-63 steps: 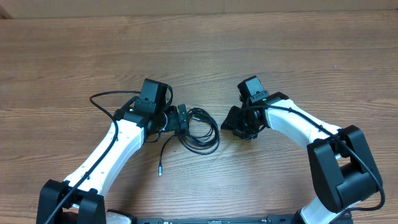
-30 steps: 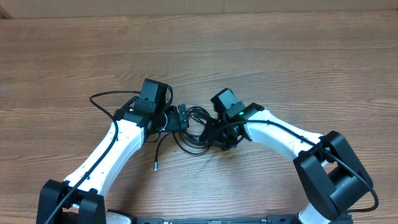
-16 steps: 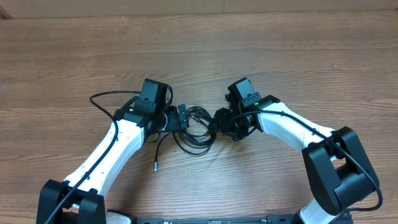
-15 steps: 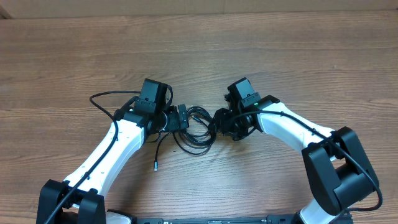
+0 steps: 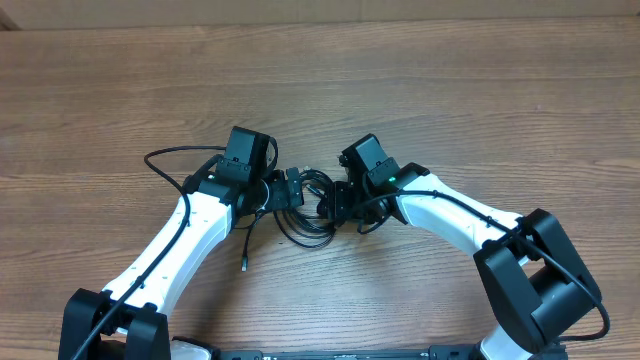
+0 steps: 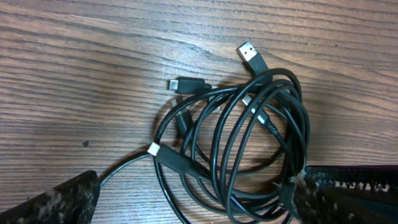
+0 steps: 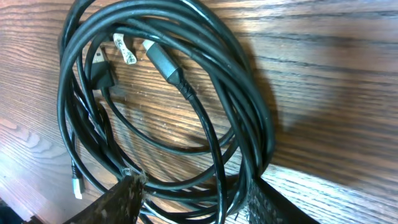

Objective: Untangle cables

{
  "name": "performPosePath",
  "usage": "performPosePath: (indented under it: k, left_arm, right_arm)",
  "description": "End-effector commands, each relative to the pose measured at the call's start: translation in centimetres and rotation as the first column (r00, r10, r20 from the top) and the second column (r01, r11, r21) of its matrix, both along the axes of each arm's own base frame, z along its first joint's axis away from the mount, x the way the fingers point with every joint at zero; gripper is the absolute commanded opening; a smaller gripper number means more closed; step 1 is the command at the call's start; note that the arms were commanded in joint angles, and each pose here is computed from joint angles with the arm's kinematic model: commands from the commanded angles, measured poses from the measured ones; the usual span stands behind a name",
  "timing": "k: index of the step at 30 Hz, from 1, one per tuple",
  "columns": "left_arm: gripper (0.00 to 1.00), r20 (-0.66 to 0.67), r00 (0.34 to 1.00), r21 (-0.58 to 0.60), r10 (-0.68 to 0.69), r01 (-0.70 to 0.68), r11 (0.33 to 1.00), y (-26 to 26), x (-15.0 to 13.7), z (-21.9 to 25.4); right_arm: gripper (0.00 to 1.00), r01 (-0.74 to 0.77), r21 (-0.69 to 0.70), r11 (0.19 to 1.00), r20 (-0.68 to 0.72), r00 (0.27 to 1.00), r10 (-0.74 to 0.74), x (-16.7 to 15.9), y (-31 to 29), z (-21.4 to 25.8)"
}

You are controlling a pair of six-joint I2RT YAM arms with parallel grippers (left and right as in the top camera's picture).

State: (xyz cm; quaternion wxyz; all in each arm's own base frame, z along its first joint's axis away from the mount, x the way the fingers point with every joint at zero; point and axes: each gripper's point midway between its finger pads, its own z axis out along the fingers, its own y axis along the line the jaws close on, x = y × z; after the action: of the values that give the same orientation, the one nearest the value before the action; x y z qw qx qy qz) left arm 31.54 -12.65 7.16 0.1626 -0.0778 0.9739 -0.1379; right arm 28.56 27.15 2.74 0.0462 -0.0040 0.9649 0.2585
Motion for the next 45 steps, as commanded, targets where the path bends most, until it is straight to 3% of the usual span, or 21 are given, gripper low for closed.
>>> performPosePath:
  k: [1, 12, 16, 23, 33, 45]
  left_arm:
    - [1.0, 0.006, 1.0, 0.001, 0.022, -0.022, 1.0, 0.1, 0.5, 0.2]
    - [1.0, 0.006, 1.0, 0.001, 0.022, -0.022, 1.0, 0.1, 0.5, 0.2]
    - [1.0, 0.006, 1.0, 0.001, 0.022, -0.022, 1.0, 0.1, 0.5, 0.2]
    - [1.0, 0.006, 1.0, 0.001, 0.022, -0.022, 1.0, 0.1, 0.5, 0.2]
    - [0.99, 0.006, 1.0, 0.0, 0.023, -0.023, 1.0, 0.1, 0.5, 0.2]
    - [0.99, 0.006, 1.0, 0.0, 0.023, -0.023, 1.0, 0.1, 0.5, 0.2]
  right_arm:
    - [0.55, 0.04, 0.015, 0.999, -0.006, 0.999, -0.04, 0.1, 0.9, 0.7]
    - [0.68, 0.002, 0.025, 1.0, 0.017, 1.0, -0.003, -0.7, 2.6, 0.9]
    - [0.77, 0.02, 0.008, 1.0, 0.014, 1.0, -0.02, -0.5, 2.0, 0.7]
    - [0.8, 0.008, 0.004, 1.0, 0.029, 1.0, -0.009, -0.2, 1.7, 0.7]
    - [0.91, 0.036, -0.052, 0.998, 0.078, 0.996, -0.032, 0.8, 0.8, 0.4]
    - [0.92, 0.067, -0.085, 0.994, 0.126, 0.99, -0.056, 1.8, 0.2, 0.3]
